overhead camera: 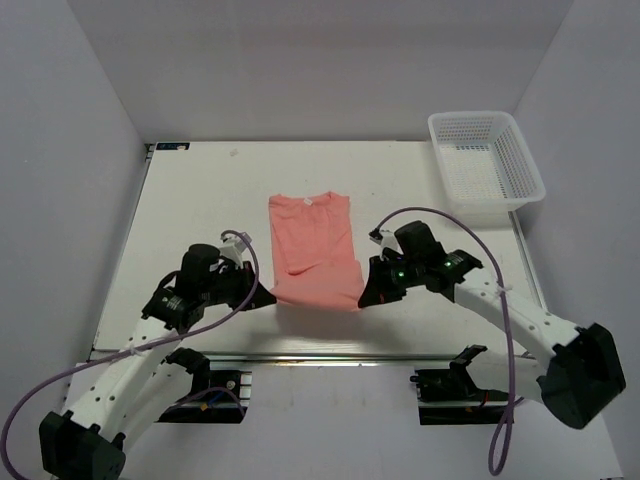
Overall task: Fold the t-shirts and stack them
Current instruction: Fold the long partially folded tshirt into a neat square
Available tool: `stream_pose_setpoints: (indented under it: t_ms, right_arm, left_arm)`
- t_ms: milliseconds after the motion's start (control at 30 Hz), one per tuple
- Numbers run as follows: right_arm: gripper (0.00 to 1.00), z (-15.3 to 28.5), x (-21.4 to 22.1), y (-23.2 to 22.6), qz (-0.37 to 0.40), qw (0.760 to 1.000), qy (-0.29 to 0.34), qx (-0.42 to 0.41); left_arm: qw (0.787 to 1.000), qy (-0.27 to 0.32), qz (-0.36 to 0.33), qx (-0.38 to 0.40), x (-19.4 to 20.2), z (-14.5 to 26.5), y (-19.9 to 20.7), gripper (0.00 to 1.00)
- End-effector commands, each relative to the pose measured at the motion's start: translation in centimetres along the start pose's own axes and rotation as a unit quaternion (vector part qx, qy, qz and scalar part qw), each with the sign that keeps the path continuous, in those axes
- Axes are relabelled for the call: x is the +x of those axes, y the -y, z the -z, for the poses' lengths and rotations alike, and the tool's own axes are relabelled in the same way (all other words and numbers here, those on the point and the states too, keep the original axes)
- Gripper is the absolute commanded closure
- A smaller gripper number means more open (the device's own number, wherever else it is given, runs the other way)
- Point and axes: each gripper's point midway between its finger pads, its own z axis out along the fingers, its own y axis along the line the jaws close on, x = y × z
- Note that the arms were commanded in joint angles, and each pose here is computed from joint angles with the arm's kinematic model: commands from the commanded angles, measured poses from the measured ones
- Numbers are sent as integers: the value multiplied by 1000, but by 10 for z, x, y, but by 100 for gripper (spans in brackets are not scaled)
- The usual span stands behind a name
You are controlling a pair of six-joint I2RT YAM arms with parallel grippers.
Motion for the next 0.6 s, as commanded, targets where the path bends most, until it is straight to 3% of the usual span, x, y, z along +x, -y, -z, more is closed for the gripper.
stream_pose_setpoints:
  t_ms: [0, 267, 567]
  right_arm:
    - [100, 37, 29, -39, 8, 995, -63, -76]
    - [100, 64, 23, -75, 35, 987, -60, -146]
    - [100, 43, -24, -64, 23, 992, -42, -118]
  left_arm:
    - [1000, -24, 6, 17, -4, 32, 31, 100]
    - [1000, 14, -26, 5, -32, 56, 50, 100]
    - [991, 106, 17, -81, -76, 52, 26, 100]
